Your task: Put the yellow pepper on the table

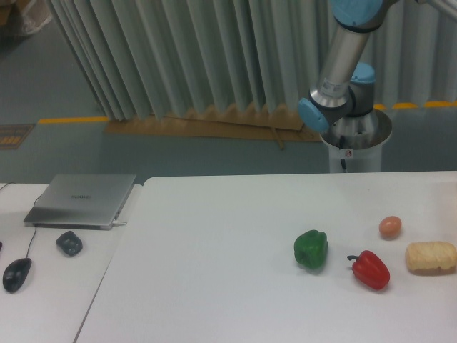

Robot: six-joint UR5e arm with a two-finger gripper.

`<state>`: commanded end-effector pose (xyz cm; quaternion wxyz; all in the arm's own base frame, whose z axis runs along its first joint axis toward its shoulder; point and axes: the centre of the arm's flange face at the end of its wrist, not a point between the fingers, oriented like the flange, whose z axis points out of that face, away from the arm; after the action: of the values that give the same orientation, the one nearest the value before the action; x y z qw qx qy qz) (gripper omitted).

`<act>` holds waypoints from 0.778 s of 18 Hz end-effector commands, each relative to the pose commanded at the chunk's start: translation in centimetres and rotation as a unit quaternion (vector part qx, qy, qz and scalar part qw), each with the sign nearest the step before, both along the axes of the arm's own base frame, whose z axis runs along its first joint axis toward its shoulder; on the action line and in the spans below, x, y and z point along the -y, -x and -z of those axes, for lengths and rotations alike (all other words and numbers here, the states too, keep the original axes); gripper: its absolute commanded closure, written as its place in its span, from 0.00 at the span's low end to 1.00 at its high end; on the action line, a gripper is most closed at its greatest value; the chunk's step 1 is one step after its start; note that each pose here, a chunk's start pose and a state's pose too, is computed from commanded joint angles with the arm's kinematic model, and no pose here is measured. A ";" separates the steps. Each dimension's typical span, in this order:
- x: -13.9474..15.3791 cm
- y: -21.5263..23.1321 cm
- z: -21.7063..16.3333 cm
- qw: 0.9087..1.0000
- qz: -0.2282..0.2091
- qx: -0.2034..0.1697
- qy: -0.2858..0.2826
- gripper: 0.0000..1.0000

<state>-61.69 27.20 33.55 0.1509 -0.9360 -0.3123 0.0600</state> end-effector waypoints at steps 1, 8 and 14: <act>0.1 0.0 0.2 1.000 0.000 0.001 0.002 0.00; 0.5 -0.2 2.5 1.000 -0.004 -0.001 0.019 0.00; 0.8 -0.3 3.3 1.000 -0.006 0.004 0.025 0.00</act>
<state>-61.36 26.45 30.27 0.1257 -0.9378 -0.3169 0.0654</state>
